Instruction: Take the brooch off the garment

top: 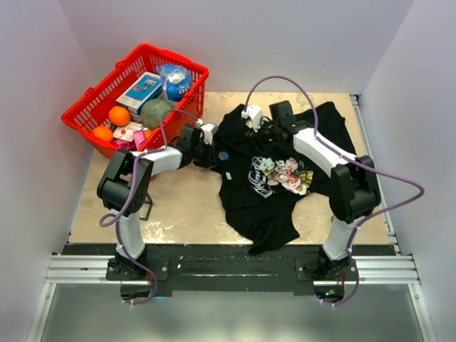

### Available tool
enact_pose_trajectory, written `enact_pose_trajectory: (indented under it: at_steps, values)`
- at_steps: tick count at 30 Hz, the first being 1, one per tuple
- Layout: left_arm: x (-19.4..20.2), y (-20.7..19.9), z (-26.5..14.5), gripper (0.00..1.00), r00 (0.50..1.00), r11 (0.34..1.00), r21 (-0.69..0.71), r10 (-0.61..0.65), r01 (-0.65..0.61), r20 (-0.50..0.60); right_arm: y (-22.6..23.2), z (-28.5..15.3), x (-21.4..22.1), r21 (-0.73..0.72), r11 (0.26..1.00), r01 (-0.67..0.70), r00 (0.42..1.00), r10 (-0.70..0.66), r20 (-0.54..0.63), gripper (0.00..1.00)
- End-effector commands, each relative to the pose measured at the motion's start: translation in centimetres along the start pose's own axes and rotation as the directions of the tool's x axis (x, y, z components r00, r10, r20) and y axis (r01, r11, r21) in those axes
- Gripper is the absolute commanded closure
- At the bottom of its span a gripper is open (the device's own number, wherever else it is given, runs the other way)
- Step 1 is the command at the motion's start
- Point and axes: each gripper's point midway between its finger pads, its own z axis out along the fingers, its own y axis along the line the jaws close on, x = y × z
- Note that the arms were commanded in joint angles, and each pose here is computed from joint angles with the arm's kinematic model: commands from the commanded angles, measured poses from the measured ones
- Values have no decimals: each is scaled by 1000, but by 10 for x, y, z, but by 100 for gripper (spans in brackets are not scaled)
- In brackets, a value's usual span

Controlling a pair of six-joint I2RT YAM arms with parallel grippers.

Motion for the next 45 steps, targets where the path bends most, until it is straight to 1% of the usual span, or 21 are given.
enact_pose_trajectory:
  at_steps: [1,4,5,7,8,10,11,12,14,17,18,19,21,23,25,29,32,34,37,39,45]
  values:
    - [5,-4,-17,100,999,999,22,47,-48,14,18,29,-40,-54,998,-15,996,19,91,52]
    - [17,-4,-31,100,997,996,22,81,-81,3,38,53,-51,-74,997,14,996,-7,90,52]
    - [26,-5,-40,100,996,996,26,90,-90,-3,52,59,-56,-80,996,40,995,-33,90,51]
    - [38,-2,-48,100,994,994,20,104,-104,-15,61,63,-63,-55,994,97,990,-91,110,49]
    - [51,0,-56,100,994,995,11,103,-103,-28,77,68,-60,-74,990,121,988,-112,107,48]
    - [62,2,-62,100,993,994,7,111,-111,-34,90,66,-65,-92,983,156,979,-142,145,46]
    - [69,2,-66,100,993,994,13,112,-111,-42,99,69,-58,-113,980,164,980,-148,136,46]
    - [71,2,-69,90,993,993,14,114,-113,-43,103,70,-54,-125,978,165,980,-148,130,46]
    - [75,7,-75,83,993,995,8,104,-104,-55,113,74,-46,-157,972,174,980,-157,120,45]
    - [75,18,-86,68,996,998,-19,65,-66,-59,118,75,-49,-164,969,187,975,-163,151,44]
    - [75,20,-89,57,997,998,-25,52,-53,-59,120,77,-53,-164,966,198,971,-170,168,44]
    - [72,25,-92,52,998,999,-33,30,-32,-52,123,79,-54,-167,964,209,968,-180,175,44]
    - [67,22,-97,45,999,1000,3,19,-19,-36,129,89,-55,-167,961,221,966,-193,170,43]
    - [62,20,-99,43,999,999,29,29,-29,-17,136,94,-58,-169,959,226,965,-197,175,43]
    - [60,15,-100,40,997,995,67,78,-77,-7,138,101,-60,-152,965,216,965,-187,181,40]
    - [58,20,-104,38,995,994,43,99,-99,1,152,108,-64,-173,960,220,965,-187,185,37]
    - [57,27,-111,38,998,997,28,66,-66,2,163,116,-62,-177,953,246,960,-214,181,36]
    - [58,34,-116,37,1000,1000,14,5,-4,-2,164,123,-62,-155,957,247,960,-220,171,33]
    - [62,48,-121,37,997,997,-6,-78,78,-8,162,133,-60,-122,960,253,960,-234,150,33]
    - [64,54,-122,38,994,994,-17,-109,109,-4,154,136,-57,-75,963,260,960,-250,123,35]
    - [59,54,-121,39,993,993,-2,-118,118,8,120,134,-62,111,952,286,952,-295,79,40]
